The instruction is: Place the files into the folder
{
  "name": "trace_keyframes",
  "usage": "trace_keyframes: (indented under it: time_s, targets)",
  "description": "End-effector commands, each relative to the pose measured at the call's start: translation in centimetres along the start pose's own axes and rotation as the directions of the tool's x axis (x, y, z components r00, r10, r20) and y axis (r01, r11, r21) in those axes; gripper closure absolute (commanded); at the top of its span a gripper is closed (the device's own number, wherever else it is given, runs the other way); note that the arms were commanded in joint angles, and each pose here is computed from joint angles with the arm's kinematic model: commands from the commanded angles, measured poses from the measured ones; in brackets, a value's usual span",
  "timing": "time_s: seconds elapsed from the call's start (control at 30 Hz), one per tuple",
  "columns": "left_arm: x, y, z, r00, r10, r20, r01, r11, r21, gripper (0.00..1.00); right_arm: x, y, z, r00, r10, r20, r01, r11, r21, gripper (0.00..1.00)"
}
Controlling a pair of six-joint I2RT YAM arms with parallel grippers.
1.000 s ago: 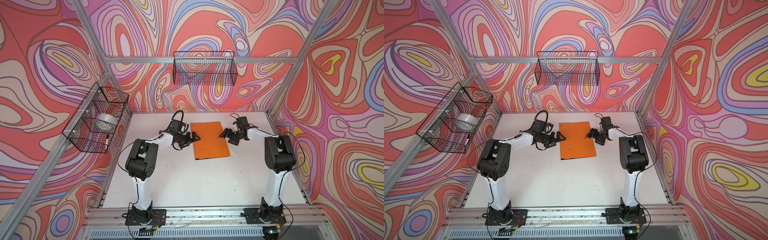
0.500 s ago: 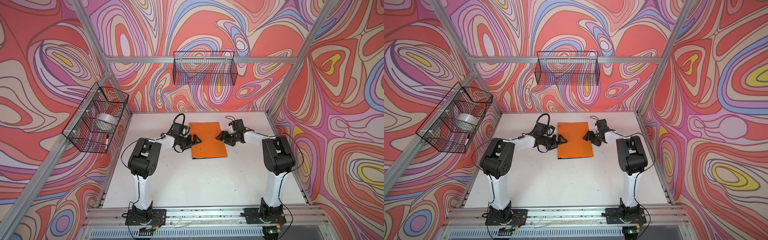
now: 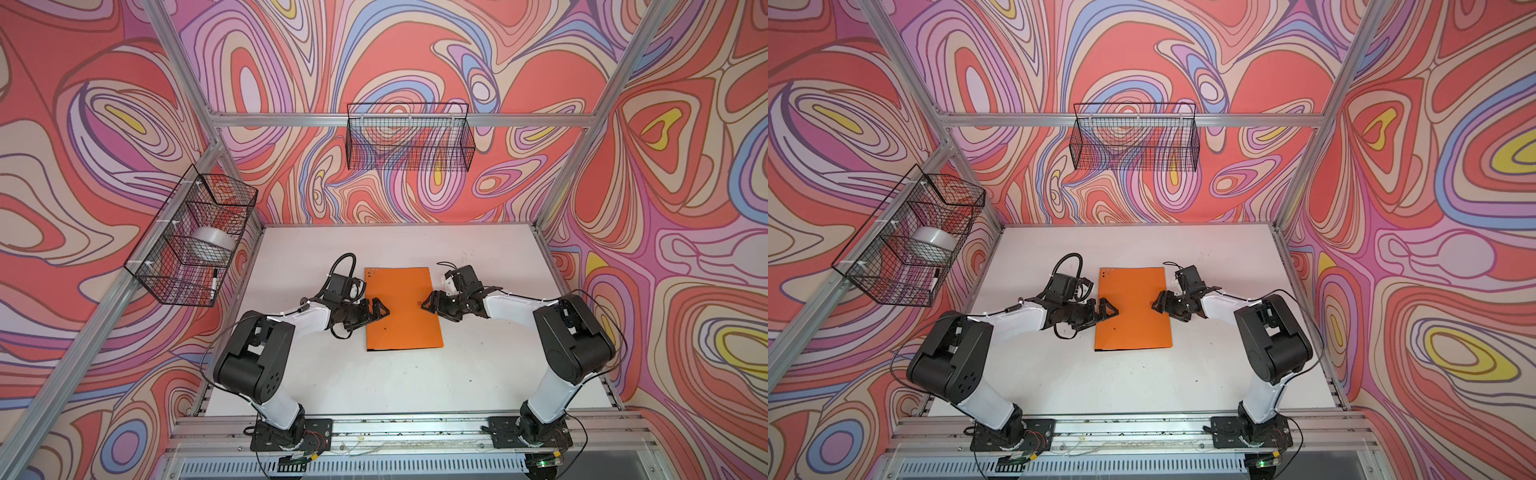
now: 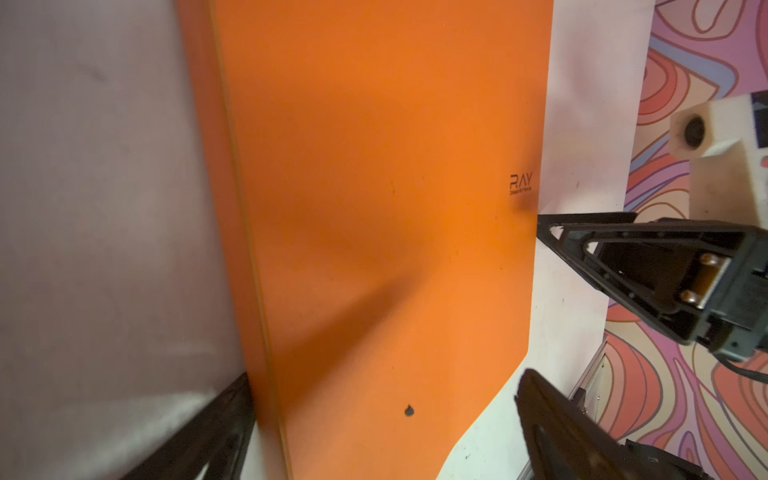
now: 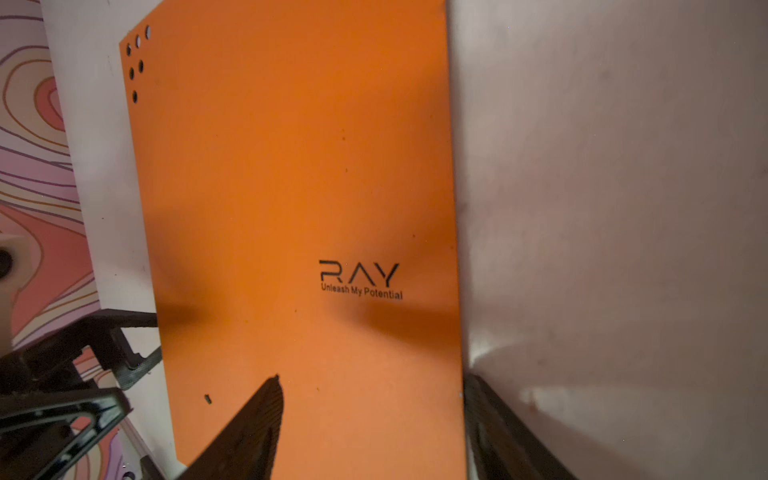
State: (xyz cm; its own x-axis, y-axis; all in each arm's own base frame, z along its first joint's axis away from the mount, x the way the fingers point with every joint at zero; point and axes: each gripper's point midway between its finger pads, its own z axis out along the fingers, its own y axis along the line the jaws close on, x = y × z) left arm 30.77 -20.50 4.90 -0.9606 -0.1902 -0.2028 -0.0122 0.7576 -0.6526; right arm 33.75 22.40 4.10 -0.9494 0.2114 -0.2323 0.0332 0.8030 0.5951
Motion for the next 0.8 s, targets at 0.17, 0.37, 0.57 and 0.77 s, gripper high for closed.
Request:
trace_keyframes:
  time_s: [0.17, 0.37, 0.57, 0.77]
  targets:
    - [-3.1, 0.0, -7.7, 0.978, 0.073, 0.195, -0.026, 0.972, -0.235, 0.0, -2.3, -1.5, -4.5, 0.989, -0.031, 0.147, -0.006, 0.97, 0.244, 0.02]
    - [-6.9, -0.4, -19.5, 0.814, 0.306, 0.494, -0.023, 0.866, -0.499, 0.0, -8.7, 0.6, -14.3, 0.887, -0.169, 0.43, 0.025, 0.947, 0.321, 0.02]
    - [-6.9, 6.0, -27.1, 0.47, 0.478, 0.742, 0.297, 0.707, -0.642, 0.0, -12.7, -6.2, -23.3, 0.66, -0.257, 0.706, -0.187, 0.853, 0.487, 0.02]
    - [-5.9, 13.7, -24.8, 0.44, 0.472, 0.764, 0.395, 0.663, -0.637, 0.0, -12.9, -12.9, -23.0, 0.59, -0.338, 0.733, -0.204, 0.817, 0.54, 0.02]
